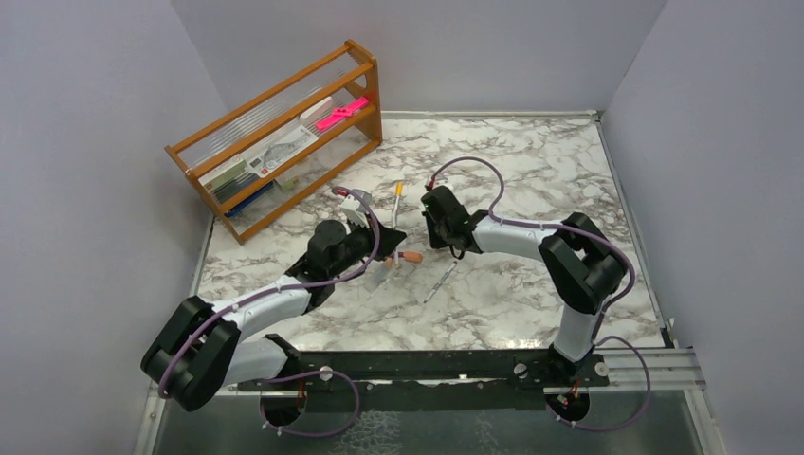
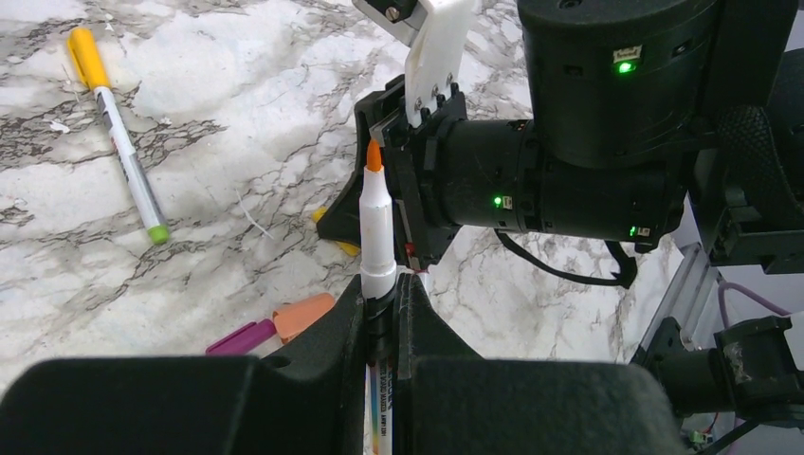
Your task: Insert the pens into the pen caps
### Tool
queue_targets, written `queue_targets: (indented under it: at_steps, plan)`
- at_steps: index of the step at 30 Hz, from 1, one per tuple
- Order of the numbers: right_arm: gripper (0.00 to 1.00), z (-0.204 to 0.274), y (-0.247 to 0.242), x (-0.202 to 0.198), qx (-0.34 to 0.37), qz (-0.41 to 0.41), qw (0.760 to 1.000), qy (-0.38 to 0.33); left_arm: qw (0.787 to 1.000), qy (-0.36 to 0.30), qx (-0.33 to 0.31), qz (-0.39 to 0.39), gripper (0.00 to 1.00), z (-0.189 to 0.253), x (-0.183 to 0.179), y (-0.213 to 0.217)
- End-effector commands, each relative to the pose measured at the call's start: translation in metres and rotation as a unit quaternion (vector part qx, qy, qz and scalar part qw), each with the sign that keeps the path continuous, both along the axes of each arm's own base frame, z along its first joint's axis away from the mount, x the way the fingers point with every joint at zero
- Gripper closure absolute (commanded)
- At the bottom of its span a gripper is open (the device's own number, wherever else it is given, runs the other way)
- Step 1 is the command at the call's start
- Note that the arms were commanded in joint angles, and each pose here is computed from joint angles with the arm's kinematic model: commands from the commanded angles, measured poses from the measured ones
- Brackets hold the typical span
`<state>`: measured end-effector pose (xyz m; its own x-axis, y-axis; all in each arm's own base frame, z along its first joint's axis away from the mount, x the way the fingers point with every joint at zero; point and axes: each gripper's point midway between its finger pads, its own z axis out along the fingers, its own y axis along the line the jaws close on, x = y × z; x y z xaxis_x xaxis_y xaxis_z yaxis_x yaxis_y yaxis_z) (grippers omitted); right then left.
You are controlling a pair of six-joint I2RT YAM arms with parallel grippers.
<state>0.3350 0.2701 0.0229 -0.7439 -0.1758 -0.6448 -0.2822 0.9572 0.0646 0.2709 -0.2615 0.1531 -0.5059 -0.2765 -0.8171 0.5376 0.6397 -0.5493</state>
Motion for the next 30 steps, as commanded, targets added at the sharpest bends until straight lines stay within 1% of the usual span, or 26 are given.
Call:
queue_targets:
  at_steps: [1,5,8,9,13,16,18,20,26,30]
  plan:
    - [0.99,0.016,0.009,-0.006,0.042,0.004,0.999,-0.007,0.999,-0.009,-0.04,0.008,1.0,0.013,-0.001,0.002]
    - [0.99,0.066,0.019,-0.007,0.127,0.008,0.99,-0.058,0.993,-0.022,-0.108,-0.049,1.0,0.027,-0.02,-0.012]
    - [0.99,0.108,0.023,-0.01,0.191,0.011,0.976,-0.102,0.983,-0.028,-0.161,-0.087,1.0,0.039,-0.032,-0.021]
    - [0.99,0.127,0.024,-0.013,0.219,0.014,0.968,-0.121,0.979,-0.026,-0.173,-0.099,1.0,0.041,-0.036,-0.024]
    - [0.99,0.178,0.022,-0.02,0.306,0.008,0.936,-0.173,0.961,-0.036,-0.234,-0.146,1.0,0.056,-0.05,-0.031]
    - [0.99,0.209,0.023,-0.026,0.353,0.02,0.914,-0.202,0.945,-0.03,-0.276,-0.175,1.0,0.063,-0.056,-0.036]
    - [0.99,0.225,0.027,-0.033,0.378,0.042,0.899,-0.216,0.937,-0.017,-0.291,-0.191,1.0,0.063,-0.058,-0.042]
    - [0.99,0.234,0.029,-0.036,0.389,0.056,0.892,-0.223,0.936,-0.017,-0.29,-0.2,1.0,0.063,-0.06,-0.05]
    - [0.99,0.242,0.031,-0.04,0.39,0.071,0.889,-0.23,0.93,-0.03,-0.293,-0.219,1.0,0.071,-0.07,-0.063]
    - [0.99,0.237,0.032,-0.041,0.386,0.077,0.891,-0.227,0.928,-0.029,-0.292,-0.23,1.0,0.071,-0.072,-0.068]
